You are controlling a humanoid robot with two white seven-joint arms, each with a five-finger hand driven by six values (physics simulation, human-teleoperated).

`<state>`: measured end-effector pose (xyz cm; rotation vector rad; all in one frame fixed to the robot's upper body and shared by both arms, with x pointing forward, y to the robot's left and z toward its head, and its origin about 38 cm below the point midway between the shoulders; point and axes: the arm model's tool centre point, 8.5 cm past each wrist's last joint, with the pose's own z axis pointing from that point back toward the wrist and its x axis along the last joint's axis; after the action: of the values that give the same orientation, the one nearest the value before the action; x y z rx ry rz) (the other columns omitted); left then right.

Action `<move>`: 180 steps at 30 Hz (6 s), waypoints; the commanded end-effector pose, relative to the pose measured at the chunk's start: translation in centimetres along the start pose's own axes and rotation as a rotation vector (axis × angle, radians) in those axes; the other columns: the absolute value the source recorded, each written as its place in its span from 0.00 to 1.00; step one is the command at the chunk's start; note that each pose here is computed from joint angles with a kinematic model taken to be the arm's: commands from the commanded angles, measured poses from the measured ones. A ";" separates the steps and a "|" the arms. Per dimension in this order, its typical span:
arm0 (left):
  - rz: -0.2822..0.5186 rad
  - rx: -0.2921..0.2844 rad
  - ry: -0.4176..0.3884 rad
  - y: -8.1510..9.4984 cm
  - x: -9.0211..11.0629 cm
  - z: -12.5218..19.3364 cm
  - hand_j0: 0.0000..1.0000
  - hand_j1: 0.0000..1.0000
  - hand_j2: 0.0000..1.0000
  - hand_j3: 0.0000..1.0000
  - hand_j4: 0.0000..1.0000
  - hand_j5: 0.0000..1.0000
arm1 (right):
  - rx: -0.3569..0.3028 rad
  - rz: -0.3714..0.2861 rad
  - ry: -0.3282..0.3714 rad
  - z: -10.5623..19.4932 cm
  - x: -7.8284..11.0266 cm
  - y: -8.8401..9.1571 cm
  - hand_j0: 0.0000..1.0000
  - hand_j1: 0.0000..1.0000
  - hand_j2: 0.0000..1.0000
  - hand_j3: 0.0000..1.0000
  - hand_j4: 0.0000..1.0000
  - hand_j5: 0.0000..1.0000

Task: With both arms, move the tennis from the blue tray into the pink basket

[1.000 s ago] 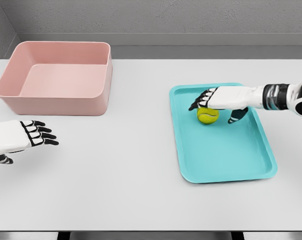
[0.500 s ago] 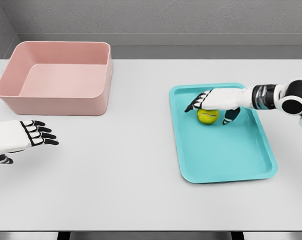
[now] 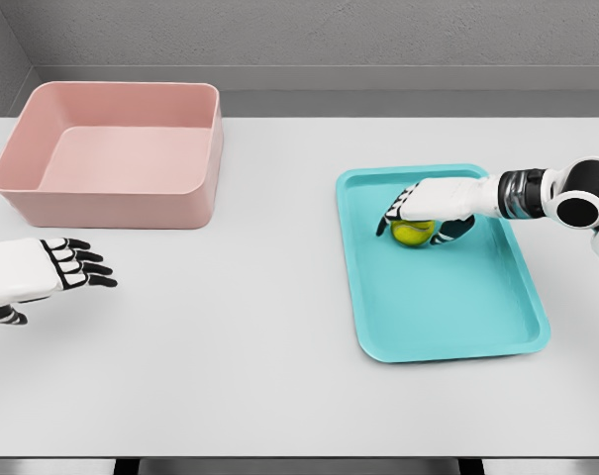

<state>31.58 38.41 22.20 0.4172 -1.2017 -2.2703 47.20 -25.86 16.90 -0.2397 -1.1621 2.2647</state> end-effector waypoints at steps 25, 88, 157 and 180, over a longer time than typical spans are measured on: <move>0.005 0.010 -0.005 -0.1 0.1 -0.3 1.00 1.00 1.00 1.00 1.00 1.00 | -0.104 0.105 0.016 5.1 1.1 -3.8 0.38 0.38 0.38 0.38 0.38 0.38; 0.011 0.004 0.005 -0.2 -0.2 -0.1 1.00 1.00 1.00 1.00 1.00 1.00 | -0.092 0.236 -0.444 -18.9 21.3 -10.0 0.32 0.32 0.32 0.32 0.32 0.32; -0.026 0.210 -0.173 3.5 2.7 -11.0 1.00 1.00 1.00 1.00 1.00 1.00 | -0.839 -0.378 0.087 17.2 5.8 7.3 1.00 1.00 1.00 1.00 1.00 1.00; 0.022 0.201 -0.206 2.7 3.0 -14.0 1.00 1.00 1.00 1.00 1.00 1.00 | -0.836 -0.390 0.090 17.1 5.7 7.6 1.00 1.00 1.00 1.00 1.00 1.00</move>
<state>36.96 26.05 16.60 0.2518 -1.5374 -2.2310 32.54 -37.82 21.74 -0.3876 -1.8573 1.3374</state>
